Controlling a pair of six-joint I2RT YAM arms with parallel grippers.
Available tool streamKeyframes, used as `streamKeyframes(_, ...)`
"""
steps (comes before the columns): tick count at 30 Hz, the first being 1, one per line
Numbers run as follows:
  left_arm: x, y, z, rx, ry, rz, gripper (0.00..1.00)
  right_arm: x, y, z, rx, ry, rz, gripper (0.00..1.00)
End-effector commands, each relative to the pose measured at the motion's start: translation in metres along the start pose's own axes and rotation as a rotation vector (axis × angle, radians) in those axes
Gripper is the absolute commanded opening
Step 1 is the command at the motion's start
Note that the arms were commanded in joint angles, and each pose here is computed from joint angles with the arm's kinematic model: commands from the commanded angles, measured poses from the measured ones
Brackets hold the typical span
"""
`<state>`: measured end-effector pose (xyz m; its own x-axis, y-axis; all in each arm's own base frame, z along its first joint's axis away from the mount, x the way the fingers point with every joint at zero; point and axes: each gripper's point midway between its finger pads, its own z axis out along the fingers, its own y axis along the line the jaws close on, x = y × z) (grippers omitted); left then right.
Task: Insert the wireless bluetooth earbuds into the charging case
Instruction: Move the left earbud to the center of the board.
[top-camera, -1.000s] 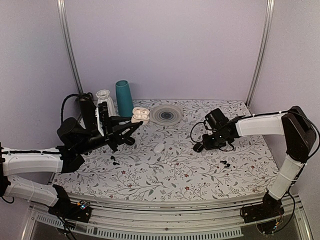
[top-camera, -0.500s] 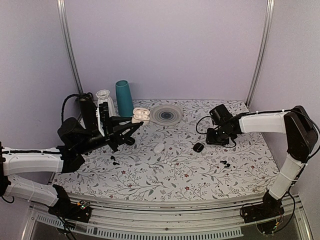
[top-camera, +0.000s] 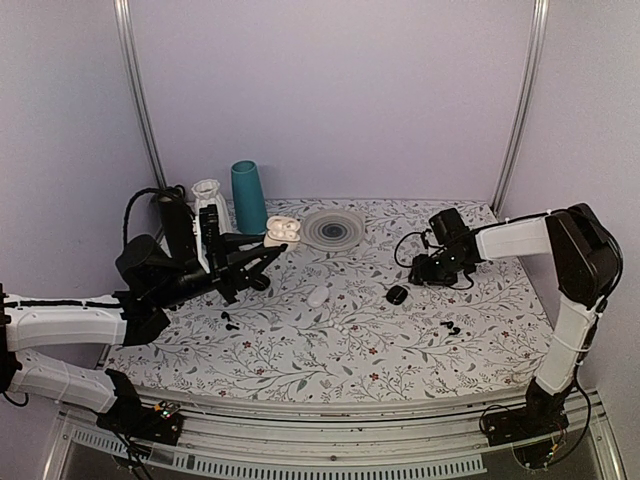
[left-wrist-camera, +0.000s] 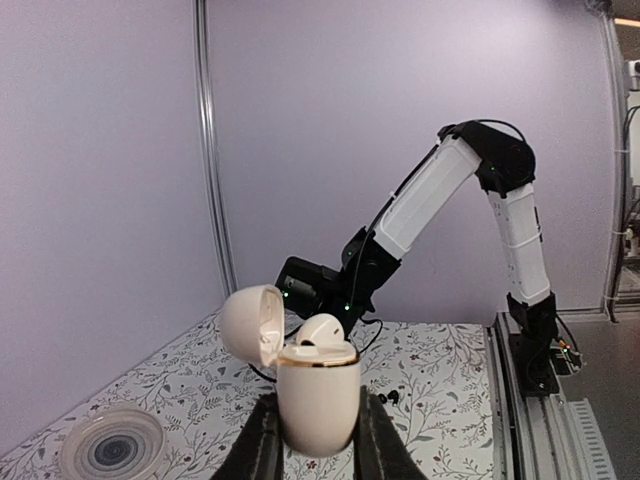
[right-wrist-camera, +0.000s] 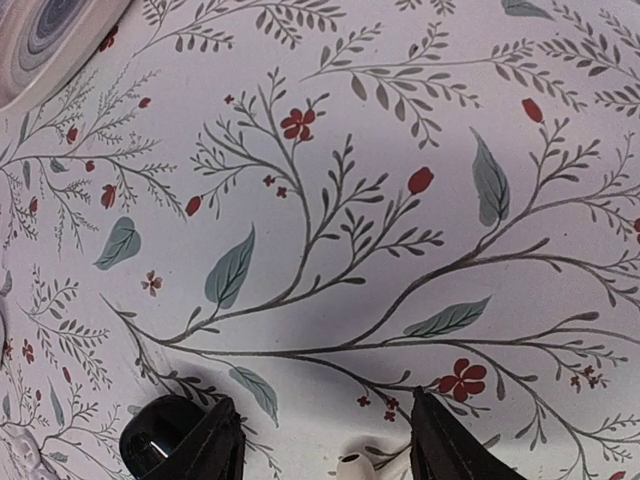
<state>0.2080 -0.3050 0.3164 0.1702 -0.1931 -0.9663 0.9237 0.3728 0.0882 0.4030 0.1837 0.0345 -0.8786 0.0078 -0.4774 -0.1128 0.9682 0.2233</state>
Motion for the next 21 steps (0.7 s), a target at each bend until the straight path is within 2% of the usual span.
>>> streamKeyframes(1, -0.019, 0.000, 0.003, 0.002, -0.043, 0.014, 0.00, 0.000, 0.009, 0.008, -0.062, 0.023, -0.034, 0.57)
streamKeyframes(14, -0.016, 0.000, 0.004, 0.002, -0.035, 0.011, 0.00, 0.052, -0.007, -0.010, -0.027, 0.118, 0.102, 0.57)
streamKeyframes(21, -0.013, 0.001, 0.007, 0.008, -0.034, 0.007, 0.00, 0.060, 0.016, -0.021, -0.063, 0.114, 0.102, 0.57)
